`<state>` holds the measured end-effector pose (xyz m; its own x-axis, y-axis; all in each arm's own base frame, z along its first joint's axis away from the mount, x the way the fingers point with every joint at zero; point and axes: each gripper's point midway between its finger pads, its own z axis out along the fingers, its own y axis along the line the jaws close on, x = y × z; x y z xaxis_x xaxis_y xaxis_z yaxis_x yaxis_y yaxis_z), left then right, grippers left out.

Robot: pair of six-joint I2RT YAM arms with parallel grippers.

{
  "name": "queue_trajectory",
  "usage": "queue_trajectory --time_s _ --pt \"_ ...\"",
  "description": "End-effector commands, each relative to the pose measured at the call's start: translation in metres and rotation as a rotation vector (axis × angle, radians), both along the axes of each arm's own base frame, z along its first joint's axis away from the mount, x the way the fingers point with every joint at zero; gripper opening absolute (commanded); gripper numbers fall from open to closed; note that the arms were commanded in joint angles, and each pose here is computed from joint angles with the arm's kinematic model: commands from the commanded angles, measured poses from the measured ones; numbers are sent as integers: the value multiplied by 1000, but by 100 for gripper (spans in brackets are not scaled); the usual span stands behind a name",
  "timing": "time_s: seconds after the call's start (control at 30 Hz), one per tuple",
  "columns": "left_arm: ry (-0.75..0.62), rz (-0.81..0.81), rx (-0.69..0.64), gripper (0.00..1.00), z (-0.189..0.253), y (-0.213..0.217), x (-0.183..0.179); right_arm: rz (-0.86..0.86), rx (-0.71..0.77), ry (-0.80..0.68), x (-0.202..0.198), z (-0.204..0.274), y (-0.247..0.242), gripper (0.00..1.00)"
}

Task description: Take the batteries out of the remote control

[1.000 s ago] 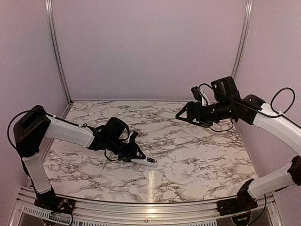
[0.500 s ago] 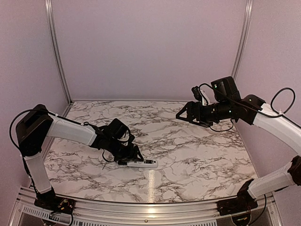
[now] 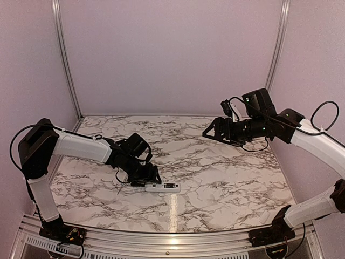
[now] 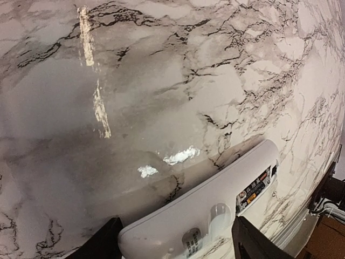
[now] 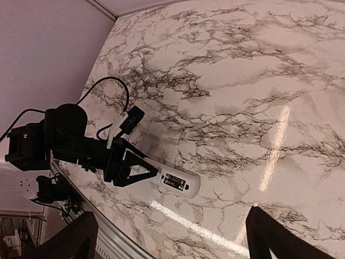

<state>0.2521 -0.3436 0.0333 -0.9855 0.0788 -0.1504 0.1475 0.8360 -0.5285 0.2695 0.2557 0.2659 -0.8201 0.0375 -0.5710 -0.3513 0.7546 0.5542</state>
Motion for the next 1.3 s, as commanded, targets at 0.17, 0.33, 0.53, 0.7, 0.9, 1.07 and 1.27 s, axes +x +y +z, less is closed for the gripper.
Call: queue_trajectory --time_s 0.17,0.33,0.53,0.7,0.9,1.07,1.27 --pt "-58 2 116 72 7 17 8 -25 -18 -21 1 4 -9 98" --pt "-113 5 129 72 24 21 15 -19 -24 -14 3 3 -7 98" --pt "-230 -24 200 74 49 38 24 -22 -35 -20 7 7 -6 98" --pt "-339 3 295 86 73 66 31 -21 -39 -16 6 6 -7 98" --pt "-387 49 355 99 89 100 20 -23 -41 -19 6 5 -8 98" --pt "-364 60 394 99 81 120 5 -22 -37 -23 7 5 -7 98" --pt "-287 41 469 92 49 134 -9 -5 -36 -24 9 4 -3 98"
